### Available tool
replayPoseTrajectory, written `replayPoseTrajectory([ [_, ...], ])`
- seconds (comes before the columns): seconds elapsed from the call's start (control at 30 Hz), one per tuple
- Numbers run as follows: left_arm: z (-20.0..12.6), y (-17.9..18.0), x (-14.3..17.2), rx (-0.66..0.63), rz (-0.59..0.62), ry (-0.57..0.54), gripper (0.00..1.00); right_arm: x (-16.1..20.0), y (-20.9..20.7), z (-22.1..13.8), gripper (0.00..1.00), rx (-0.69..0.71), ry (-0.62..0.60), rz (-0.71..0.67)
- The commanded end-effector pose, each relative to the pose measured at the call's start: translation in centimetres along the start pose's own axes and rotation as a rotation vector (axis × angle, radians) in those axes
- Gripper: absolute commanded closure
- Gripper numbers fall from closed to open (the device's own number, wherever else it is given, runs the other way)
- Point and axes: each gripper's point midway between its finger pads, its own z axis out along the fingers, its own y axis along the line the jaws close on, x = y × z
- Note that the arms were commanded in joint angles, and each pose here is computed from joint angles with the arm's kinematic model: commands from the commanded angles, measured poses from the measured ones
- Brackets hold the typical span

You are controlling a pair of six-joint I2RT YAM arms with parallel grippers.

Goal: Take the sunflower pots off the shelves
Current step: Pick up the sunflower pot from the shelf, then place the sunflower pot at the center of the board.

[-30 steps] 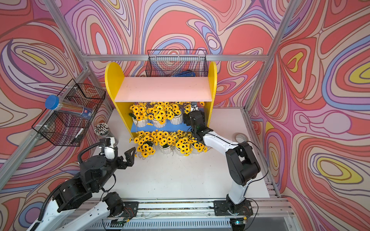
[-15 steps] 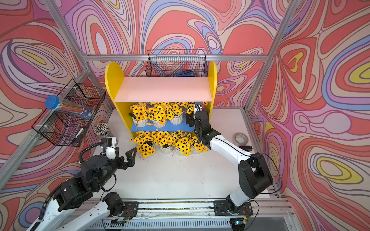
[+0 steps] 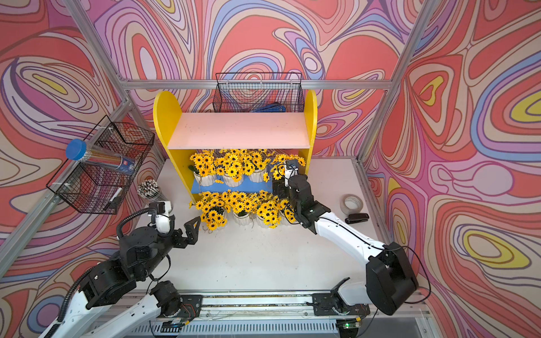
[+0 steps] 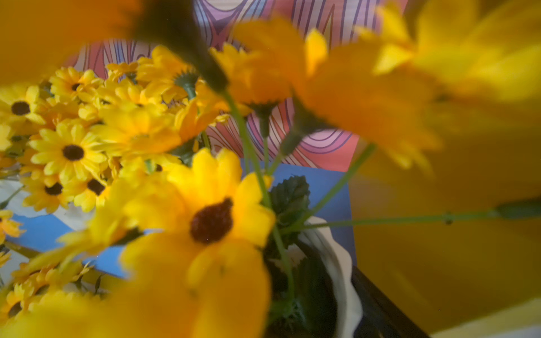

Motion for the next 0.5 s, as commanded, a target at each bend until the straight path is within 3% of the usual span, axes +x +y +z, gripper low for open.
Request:
replayPoseTrajectory([
  [0.0, 0.1, 0.2, 0.6, -0.01, 0.012, 0.017, 0.0, -1.8, 0.9, -2.2, 1.0, -0.035, -0.071, 0.044],
  [0.3, 0.3, 0.4, 1.1, -0.026, 0.03, 0.046, 0.0, -2.1, 1.8, -6.9, 1.0, -0.089, -0.089, 0.046],
  [0.47, -0.2, 1.7, 1.5, -0.082, 0.039, 0.062, 0.0, -1.7, 6.0, -9.6, 1.0, -0.248, -0.079, 0.046],
])
